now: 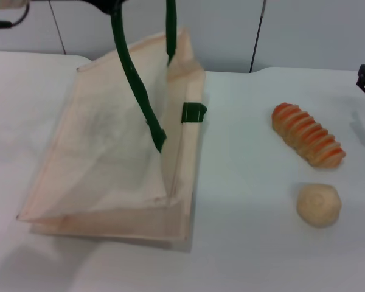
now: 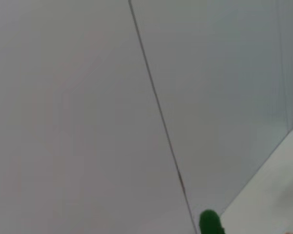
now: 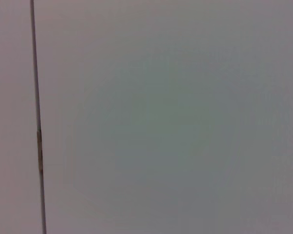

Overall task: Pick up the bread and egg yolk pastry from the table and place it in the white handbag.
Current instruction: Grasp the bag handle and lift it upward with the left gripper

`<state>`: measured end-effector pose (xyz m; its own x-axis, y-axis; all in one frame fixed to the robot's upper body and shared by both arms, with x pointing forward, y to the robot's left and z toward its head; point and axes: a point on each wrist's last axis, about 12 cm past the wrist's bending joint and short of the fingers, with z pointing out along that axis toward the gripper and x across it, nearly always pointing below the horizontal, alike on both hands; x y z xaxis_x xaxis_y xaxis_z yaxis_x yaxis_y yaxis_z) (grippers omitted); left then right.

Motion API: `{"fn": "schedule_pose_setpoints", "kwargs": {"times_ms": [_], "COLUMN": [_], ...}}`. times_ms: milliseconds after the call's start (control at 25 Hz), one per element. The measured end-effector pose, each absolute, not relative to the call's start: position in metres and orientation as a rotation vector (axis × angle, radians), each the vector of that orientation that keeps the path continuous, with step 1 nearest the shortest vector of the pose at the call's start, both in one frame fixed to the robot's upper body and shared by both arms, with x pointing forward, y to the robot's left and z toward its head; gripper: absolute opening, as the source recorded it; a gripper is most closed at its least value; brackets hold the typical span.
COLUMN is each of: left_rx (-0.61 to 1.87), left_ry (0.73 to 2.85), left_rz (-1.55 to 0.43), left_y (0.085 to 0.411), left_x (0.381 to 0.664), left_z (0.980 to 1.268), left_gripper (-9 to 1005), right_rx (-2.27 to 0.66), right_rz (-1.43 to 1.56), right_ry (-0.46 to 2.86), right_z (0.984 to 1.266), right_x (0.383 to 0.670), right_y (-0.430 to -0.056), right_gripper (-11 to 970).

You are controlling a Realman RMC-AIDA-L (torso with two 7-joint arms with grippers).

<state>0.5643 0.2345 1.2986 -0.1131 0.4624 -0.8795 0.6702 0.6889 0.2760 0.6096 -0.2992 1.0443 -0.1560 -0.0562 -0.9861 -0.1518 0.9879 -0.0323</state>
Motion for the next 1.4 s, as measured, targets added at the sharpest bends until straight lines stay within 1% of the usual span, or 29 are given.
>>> {"fn": "schedule_pose_setpoints", "kwargs": {"times_ms": [80, 480, 840, 1400], "left_rx": [0.914, 0.941, 0.872, 0.855], "left_ry": [1.721, 1.636, 1.599, 1.604], "left_rz": [-0.246, -0.295, -0.264, -0.252], "left_y": [0.237, 0.24, 0.262, 0.268], "left_x": [0.56, 0.547, 0.533, 0.533], "left_z": [1.306, 1.314, 1.32, 1.319], "left_gripper": [128, 128, 128, 129], "right_rx": [-0.155, -0.153, -0.161, -0.372], "right_rz": [0.082, 0.076, 0.075, 0.152], "right_ry": [1.735, 1.75, 1.756, 1.706], "right_z": [1.044, 1.043, 1.042, 1.046], "right_x": [0.61, 0.61, 0.61, 0.61], "right_y": [-0.299, -0.3, -0.299, -0.275], "right_gripper": [772, 773, 774, 775]}}
